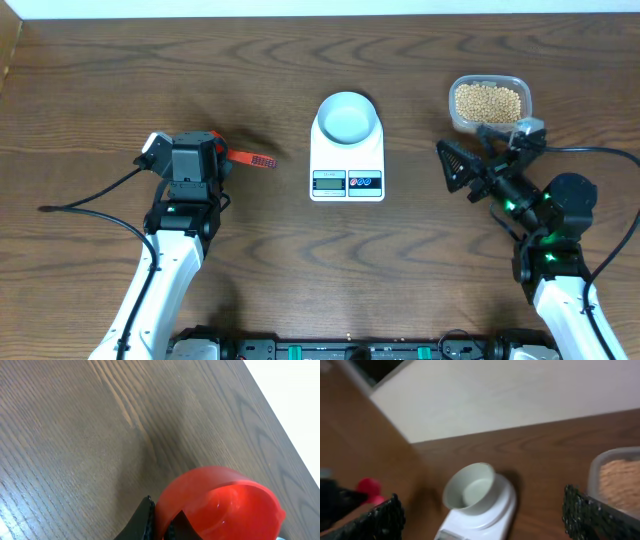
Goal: Scoop item into bowl and weigh 50g on scale
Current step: 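Move the right gripper toward the scale while left carries scoop over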
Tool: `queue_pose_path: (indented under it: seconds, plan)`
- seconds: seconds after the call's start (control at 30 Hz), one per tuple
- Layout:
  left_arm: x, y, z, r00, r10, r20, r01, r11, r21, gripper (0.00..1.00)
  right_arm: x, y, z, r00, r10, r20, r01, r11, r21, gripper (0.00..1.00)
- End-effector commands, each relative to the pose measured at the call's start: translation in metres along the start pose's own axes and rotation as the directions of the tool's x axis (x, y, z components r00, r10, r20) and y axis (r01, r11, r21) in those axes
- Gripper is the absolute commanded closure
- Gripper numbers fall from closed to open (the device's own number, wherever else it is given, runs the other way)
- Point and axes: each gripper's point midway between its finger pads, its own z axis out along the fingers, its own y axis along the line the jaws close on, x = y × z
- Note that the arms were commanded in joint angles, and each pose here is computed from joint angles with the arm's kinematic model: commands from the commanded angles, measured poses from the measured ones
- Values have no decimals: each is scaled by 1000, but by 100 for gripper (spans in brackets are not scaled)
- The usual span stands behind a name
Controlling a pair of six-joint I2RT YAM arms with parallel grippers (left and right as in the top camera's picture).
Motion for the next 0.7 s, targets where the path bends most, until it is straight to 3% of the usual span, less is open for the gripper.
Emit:
queue_pose_path:
  seconds: [0.0,0.4,0.5,0.67]
  plan:
    - [-1,0,-1,1000,14,4,-14,1000,-2,93,1,12,0,998,46,-33,-48,997,-67,1]
    - [-1,0,-1,1000,14,4,-14,1000,-2,93,-29,1,1,995,-15,103,15,1000,8,1]
    - [-1,0,-1,1000,14,4,-14,1000,-2,93,-18,-10,6,997,38,72,-40,999,29,1]
    - [-1,0,-1,1000,14,4,-14,1000,-2,93,12,-23,12,964,266,-22,-264,963,58,1]
